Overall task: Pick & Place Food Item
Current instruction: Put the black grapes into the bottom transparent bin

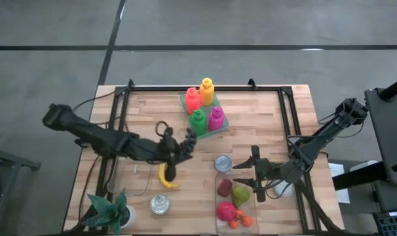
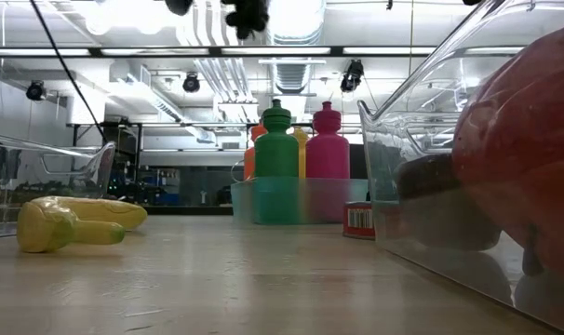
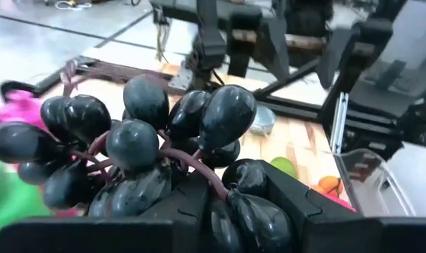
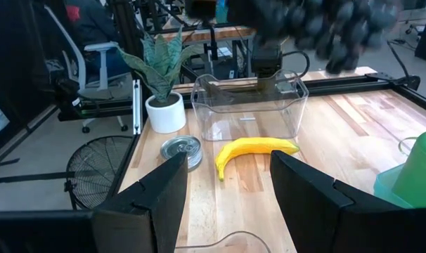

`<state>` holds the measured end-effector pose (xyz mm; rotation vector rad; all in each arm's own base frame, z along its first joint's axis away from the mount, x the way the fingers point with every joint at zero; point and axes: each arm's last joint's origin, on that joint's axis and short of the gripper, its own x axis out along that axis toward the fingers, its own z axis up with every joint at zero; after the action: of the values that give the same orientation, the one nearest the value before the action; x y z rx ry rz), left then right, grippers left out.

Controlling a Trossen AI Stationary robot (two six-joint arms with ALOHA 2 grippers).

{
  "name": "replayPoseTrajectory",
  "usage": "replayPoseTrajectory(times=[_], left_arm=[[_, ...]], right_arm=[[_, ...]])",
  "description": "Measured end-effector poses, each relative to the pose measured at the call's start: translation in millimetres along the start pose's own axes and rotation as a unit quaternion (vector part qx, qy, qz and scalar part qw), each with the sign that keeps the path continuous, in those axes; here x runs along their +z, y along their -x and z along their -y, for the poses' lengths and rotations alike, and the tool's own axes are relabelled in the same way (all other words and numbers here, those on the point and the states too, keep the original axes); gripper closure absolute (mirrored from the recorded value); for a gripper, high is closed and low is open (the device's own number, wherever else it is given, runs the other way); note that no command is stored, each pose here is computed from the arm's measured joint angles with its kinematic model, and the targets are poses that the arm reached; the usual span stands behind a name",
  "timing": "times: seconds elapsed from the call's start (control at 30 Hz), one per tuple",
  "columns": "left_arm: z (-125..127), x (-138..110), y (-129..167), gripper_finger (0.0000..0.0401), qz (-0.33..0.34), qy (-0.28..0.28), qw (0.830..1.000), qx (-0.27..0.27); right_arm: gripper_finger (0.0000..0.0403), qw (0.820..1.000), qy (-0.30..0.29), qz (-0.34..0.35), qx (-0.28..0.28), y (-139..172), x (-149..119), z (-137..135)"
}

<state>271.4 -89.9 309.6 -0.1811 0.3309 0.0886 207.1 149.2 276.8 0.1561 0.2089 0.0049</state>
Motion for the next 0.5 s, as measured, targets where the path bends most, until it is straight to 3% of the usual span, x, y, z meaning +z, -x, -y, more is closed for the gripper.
replayPoseTrajectory(times=[0.33, 0.5], left_arm=[[19, -37, -58, 0.0301, -0.034, 0.046, 0.998, -0.032], [29, -40, -77, 0.0301, -0.037, 0.03, 0.996, -0.079]], right_arm=[[0.0203, 1.0, 0.0, 0.0, 0.0, 0, 0, 0], [0.0203, 1.0, 0.0, 0.0, 0.0, 0, 0, 0]])
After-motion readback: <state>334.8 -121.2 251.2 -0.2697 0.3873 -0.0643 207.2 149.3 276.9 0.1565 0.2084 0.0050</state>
